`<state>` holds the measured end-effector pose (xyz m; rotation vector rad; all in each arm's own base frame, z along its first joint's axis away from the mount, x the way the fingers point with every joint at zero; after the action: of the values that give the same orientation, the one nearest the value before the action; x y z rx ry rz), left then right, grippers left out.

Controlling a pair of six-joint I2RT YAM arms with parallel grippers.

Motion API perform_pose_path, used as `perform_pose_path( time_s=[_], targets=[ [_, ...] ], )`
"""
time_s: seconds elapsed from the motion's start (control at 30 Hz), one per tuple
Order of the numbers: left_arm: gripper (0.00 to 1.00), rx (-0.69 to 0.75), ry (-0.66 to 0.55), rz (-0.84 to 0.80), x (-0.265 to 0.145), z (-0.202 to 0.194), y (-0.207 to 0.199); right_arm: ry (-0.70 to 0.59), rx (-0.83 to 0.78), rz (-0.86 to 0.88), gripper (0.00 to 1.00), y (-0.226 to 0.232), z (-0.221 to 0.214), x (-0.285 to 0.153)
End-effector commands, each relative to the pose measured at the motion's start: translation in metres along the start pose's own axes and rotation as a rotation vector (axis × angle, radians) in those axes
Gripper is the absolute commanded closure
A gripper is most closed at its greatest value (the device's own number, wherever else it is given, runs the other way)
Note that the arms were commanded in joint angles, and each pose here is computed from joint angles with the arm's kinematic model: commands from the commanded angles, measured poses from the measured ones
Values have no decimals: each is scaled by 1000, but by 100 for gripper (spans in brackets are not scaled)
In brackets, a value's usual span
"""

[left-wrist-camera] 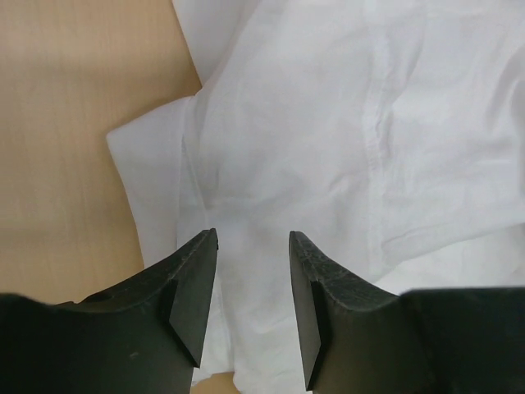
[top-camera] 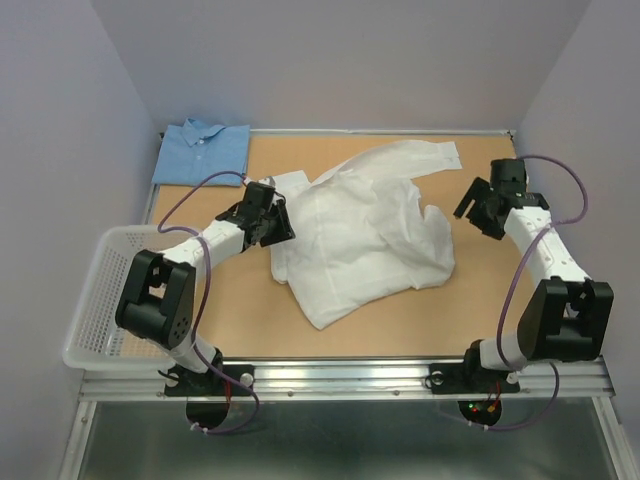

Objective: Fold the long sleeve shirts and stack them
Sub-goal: Flatten the shirt out

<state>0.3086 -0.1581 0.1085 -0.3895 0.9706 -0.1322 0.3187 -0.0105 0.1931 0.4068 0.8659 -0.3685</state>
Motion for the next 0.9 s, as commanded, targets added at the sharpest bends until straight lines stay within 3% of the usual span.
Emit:
perform_pose_path(
  time_s=[0.0,0.1,0.33,0.63,0.87],
  targets=[
    [46,21,-129,-26,-25,37,-10,154,214,91,24,-17,-28,26],
    [45,20,-113,-8,-19,36,-3,198,239,176,24,-10,-39,37],
    [45,10,-79,19,2,29,8,274,285,301,14,-1,-65,58],
    [45,14,-25,66,20,16,23,220,251,226,14,-11,-66,81],
    [45,10,3,92,27,6,31,166,157,160,22,-1,-58,92]
  ],
)
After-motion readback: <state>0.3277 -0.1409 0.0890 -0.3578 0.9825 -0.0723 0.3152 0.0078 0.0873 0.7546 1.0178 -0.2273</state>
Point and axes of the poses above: each gripper's point midway between its finger pads, its own x axis out along the fingers, its own y axis along the line the jaws close on, z = x × y, the point moved 6 cm from there along -x, back along the fingers
